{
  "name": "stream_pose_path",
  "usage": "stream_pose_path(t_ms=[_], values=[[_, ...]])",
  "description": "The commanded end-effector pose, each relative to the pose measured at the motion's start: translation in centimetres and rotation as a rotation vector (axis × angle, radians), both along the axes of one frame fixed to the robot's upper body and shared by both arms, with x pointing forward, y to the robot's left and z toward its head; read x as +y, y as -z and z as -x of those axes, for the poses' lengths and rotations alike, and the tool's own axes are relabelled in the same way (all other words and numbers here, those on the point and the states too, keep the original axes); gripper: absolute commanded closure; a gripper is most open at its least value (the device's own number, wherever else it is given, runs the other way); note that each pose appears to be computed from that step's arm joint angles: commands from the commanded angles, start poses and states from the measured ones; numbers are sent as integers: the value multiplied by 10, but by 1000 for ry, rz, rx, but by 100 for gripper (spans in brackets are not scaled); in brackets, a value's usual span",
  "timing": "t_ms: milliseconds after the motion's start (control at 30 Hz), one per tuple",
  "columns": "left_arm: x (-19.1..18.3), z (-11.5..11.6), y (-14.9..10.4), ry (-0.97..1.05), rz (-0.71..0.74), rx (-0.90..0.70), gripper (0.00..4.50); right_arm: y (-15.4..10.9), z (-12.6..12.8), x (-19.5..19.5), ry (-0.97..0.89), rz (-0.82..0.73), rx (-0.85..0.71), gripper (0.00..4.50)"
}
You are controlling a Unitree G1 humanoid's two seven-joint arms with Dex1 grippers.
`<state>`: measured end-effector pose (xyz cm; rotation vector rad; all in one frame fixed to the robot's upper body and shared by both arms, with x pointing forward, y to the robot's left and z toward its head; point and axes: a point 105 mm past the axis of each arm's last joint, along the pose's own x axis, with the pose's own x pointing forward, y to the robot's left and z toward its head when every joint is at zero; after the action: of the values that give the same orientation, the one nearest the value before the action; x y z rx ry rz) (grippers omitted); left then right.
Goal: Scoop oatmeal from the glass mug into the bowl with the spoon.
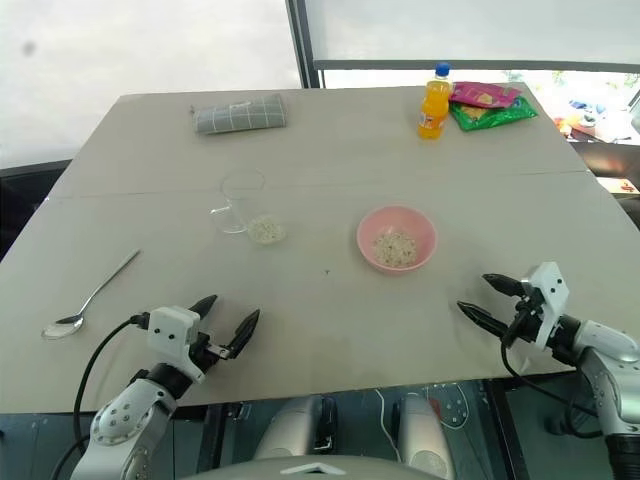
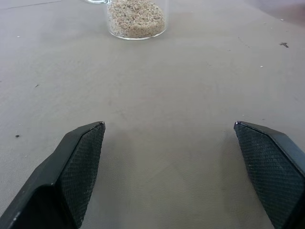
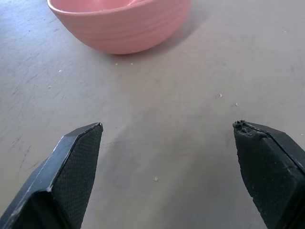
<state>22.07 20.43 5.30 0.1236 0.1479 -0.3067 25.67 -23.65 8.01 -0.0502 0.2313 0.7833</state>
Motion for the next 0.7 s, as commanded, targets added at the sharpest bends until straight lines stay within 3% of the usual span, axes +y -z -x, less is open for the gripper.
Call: stream_pose_path(t_ms=[33,700], values=[[-4,7,11,23,13,46,0,-11,0,4,-41,24,-60,8],[1,-1,6,-11,10,44,0,-8,-8,-3,-25,69,-107,8]])
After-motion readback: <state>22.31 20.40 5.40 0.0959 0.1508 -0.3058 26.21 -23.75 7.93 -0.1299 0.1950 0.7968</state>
